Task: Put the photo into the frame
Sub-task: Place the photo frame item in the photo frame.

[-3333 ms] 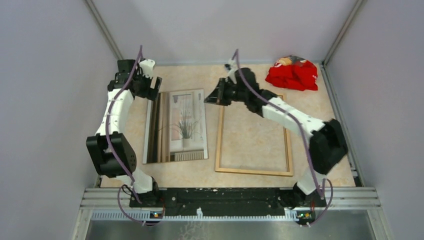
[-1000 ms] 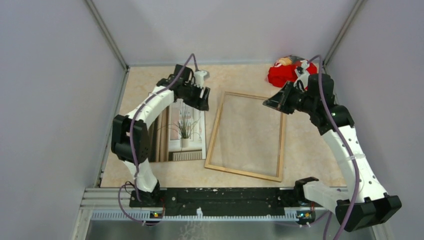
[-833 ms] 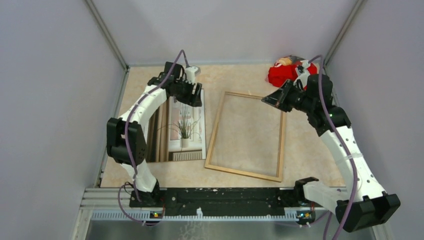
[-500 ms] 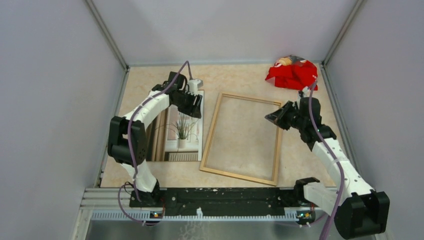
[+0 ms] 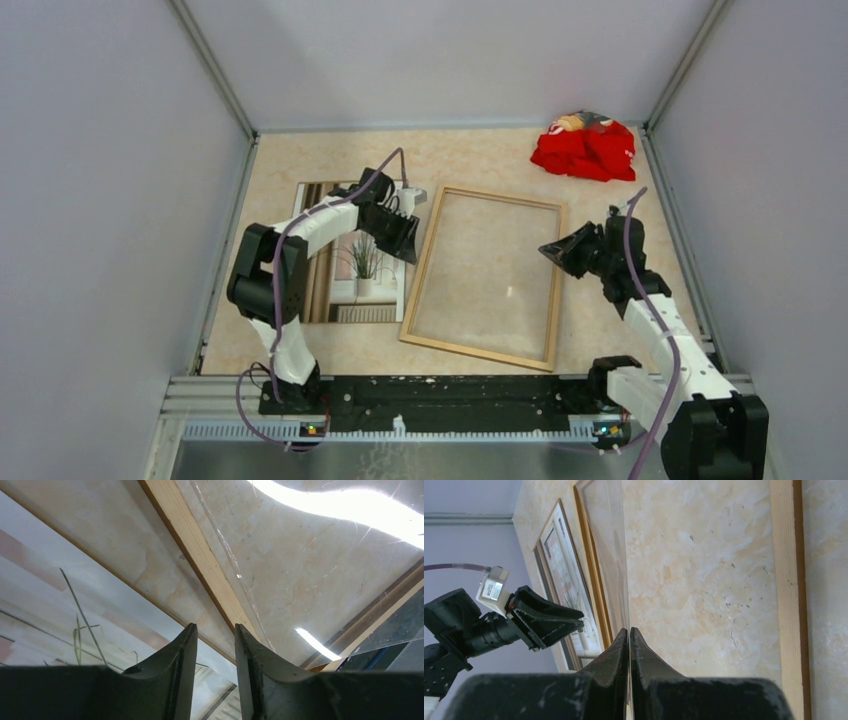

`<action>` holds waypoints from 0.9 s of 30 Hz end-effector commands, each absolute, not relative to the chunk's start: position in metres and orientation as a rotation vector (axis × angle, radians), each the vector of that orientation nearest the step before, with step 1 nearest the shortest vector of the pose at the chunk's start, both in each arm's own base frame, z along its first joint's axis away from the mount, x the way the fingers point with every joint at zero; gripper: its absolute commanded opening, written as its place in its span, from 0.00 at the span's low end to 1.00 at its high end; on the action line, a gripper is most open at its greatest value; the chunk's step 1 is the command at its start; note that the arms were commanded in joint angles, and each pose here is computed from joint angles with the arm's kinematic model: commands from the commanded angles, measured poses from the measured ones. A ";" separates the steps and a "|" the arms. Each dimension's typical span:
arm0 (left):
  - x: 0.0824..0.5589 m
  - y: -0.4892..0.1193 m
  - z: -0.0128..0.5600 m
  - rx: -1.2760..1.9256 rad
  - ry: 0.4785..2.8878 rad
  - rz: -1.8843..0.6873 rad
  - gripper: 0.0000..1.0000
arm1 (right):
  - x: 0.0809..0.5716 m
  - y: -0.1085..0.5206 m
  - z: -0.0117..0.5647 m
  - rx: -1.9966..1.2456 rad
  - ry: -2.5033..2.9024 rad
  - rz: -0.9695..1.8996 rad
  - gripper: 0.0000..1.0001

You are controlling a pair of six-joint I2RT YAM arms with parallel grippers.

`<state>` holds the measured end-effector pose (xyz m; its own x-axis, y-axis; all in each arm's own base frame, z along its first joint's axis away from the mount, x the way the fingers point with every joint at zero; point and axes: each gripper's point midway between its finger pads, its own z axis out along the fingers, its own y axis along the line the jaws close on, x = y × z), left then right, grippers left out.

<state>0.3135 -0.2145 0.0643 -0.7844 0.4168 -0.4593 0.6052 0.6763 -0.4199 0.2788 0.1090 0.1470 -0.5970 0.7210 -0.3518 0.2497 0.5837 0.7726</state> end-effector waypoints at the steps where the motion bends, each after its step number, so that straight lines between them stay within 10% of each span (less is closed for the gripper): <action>1: 0.318 -0.224 0.056 0.798 2.549 -0.863 0.37 | 0.279 0.112 0.155 0.787 2.088 0.985 0.00; 9: 0.318 -0.226 0.045 0.800 2.565 -0.871 0.17 | 0.270 0.120 0.145 0.809 2.082 1.107 0.00; 27: 0.311 -0.226 0.038 0.809 2.587 -0.904 0.08 | 0.265 0.129 0.170 0.810 2.020 1.256 0.00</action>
<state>0.3131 -0.2219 0.0408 -0.8049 0.4105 -0.4285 0.5853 0.6681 -0.4594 0.2633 0.1219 0.1380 -0.6155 0.7665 -0.1835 0.2526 0.4124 0.8753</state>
